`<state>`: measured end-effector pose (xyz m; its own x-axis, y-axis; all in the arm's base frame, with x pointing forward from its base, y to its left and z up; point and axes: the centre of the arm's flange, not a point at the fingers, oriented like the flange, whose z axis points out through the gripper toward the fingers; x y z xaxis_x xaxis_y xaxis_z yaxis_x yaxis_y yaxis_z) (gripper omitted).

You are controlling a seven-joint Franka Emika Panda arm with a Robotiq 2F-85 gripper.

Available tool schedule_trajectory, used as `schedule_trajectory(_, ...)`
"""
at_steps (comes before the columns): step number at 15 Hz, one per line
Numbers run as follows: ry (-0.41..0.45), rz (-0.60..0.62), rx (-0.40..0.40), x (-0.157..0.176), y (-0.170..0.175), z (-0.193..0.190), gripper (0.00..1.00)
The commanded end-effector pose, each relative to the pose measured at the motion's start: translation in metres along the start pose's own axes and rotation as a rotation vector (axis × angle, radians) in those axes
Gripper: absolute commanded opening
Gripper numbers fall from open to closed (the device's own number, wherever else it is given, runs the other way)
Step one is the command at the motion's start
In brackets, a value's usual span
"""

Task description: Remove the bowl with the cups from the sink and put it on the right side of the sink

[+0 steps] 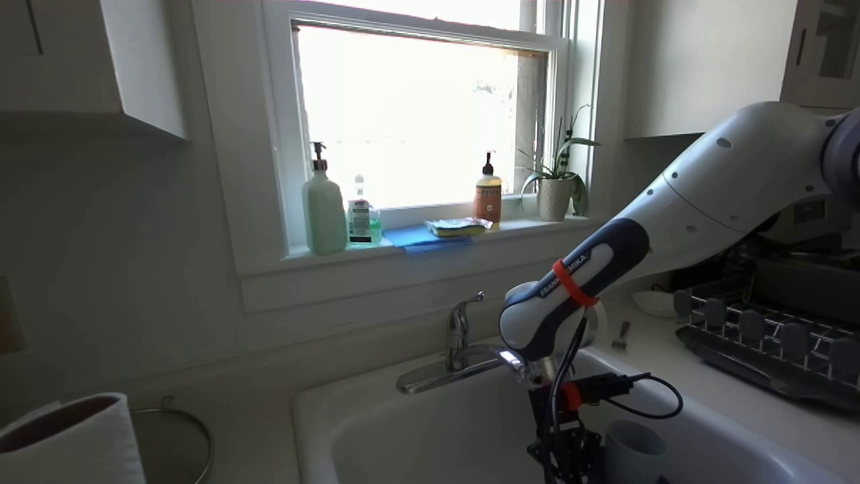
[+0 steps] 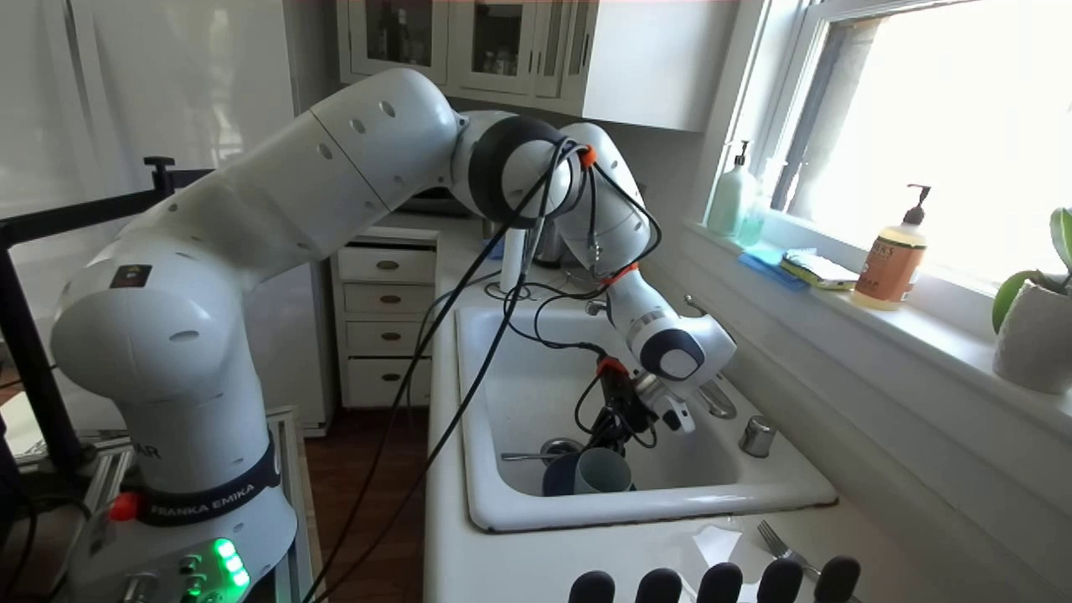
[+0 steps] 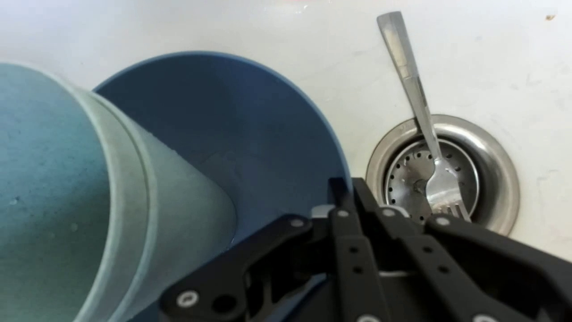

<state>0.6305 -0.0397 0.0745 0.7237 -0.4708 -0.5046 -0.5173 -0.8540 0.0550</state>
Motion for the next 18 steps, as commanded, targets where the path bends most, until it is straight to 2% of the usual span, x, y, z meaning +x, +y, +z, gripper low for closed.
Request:
schedule_trajectory(1,0.019,0.03,-0.085,-0.006,-0.013,-0.01,0.01)
schedule_trajectory(10,0.045,0.024,-0.139,-0.022,-0.021,-0.022,0.01)
schedule_trajectory(18,0.066,0.019,-0.239,-0.045,-0.03,-0.043,0.01)
